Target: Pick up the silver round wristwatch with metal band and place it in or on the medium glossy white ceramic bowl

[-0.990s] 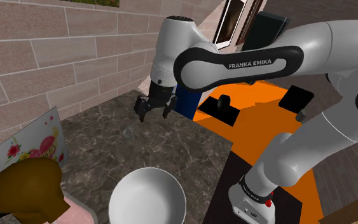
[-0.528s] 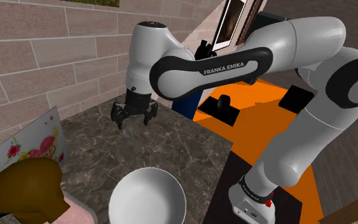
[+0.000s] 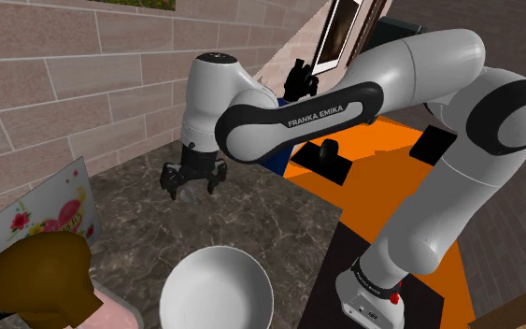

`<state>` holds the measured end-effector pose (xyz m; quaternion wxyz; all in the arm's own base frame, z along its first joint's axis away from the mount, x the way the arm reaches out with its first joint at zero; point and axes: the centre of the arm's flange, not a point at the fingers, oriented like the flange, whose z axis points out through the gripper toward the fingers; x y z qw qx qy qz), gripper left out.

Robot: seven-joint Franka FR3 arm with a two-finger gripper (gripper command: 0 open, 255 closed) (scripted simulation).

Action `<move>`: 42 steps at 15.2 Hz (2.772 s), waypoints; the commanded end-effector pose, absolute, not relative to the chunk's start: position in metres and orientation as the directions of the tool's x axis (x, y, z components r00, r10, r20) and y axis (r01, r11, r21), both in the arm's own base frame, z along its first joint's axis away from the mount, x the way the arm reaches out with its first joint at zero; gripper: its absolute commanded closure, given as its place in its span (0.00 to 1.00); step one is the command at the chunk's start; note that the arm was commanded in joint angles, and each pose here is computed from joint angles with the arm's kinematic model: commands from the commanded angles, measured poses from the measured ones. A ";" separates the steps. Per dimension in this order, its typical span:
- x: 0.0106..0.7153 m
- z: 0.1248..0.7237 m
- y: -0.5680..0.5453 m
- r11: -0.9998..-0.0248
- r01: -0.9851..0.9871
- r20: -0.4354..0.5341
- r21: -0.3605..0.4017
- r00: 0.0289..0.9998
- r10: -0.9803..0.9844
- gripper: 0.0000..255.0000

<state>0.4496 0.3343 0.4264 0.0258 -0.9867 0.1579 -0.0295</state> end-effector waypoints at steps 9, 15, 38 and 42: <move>0.450 0.425 0.335 -0.949 -0.310 0.051 -0.061 0.948 -0.313 1.00; 0.450 0.425 0.335 -0.949 -0.310 0.051 -0.061 0.948 -0.313 1.00; 0.454 0.420 0.307 -0.872 -0.423 0.127 -0.246 0.878 -0.461 1.00; 0.454 0.420 0.307 -0.872 -0.423 0.127 -0.246 0.878 -0.461 1.00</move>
